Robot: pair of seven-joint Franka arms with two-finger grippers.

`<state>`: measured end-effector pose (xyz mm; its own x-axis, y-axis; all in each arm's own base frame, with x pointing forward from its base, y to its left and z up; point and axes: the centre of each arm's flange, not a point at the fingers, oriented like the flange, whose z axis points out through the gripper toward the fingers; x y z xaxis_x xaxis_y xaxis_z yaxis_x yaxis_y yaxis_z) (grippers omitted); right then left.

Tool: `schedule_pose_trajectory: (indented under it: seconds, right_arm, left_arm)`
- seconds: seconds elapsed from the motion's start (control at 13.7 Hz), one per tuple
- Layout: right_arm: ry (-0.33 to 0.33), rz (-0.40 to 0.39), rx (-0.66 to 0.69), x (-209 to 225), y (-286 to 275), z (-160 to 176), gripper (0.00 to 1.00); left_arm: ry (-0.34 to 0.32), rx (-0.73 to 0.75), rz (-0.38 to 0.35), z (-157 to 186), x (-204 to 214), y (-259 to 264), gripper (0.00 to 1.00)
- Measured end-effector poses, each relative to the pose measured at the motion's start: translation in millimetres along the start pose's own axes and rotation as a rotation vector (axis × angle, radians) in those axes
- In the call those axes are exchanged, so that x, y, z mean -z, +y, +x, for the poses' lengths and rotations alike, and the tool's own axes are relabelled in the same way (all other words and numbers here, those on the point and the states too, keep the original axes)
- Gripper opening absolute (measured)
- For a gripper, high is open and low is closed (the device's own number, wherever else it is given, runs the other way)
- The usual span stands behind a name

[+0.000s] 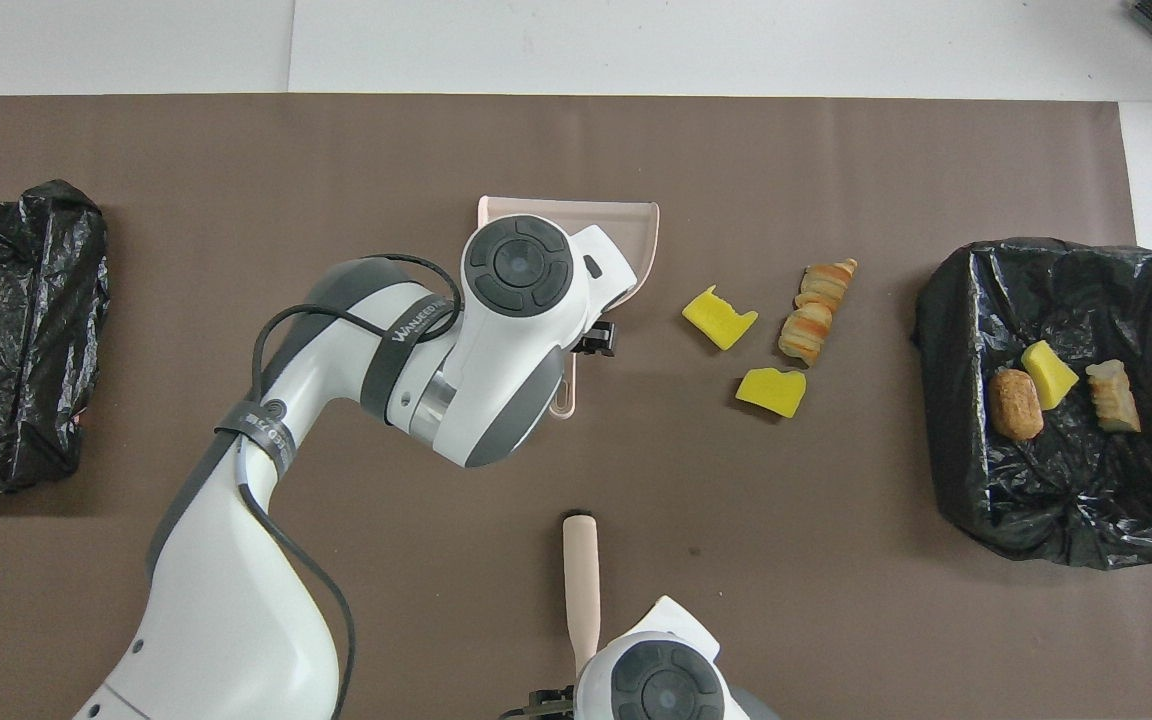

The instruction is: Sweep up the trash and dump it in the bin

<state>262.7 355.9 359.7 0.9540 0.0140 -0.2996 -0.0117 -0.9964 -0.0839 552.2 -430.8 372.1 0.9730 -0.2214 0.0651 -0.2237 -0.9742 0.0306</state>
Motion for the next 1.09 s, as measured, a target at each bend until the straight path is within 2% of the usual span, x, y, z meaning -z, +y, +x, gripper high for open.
schedule_pose_trajectory:
  seconds: [0.29,0.36,0.44,0.51,0.58,0.66,0.73,0.8,1.09]
  right_arm:
    - [0.011,-0.01,-0.021,-24,-11,-11,1.0]
    - [0.008,-0.017,-0.018,-28,-13,-13,1.0]
    - [0.005,-0.02,-0.017,-30,-13,-14,0.98]
    - [0.004,-0.021,-0.018,-30,-13,-14,0.98]
    - [0.004,-0.022,-0.019,-31,-13,-13,0.93]
    - [0.003,-0.023,-0.019,-31,-12,-13,0.93]
    - [0.003,-0.023,-0.02,-32,-12,-13,0.87]
    - [0.003,-0.023,-0.02,-32,-12,-13,0.73]
    - [0.002,-0.024,-0.022,-32,-12,-13,0.27]
  left_arm:
    - [0.005,0.023,0.003,1,-18,5,1.0]
    - [0.006,0.025,0.004,2,-18,4,0.94]
    - [0.006,0.026,0.004,2,-18,3,0.94]
    - [0.006,0.026,0.004,2,-18,3,0.84]
    - [0.006,0.026,0.004,2,-18,3,0.72]
    - [0.006,0.026,0.005,2,-18,3,0.57]
    - [0.006,0.025,0.006,2,-18,3,0.47]
    - [0.007,0.024,0.007,2,-18,3,0.33]
    - [0.008,-0.009,0.011,3,-15,0,0.32]
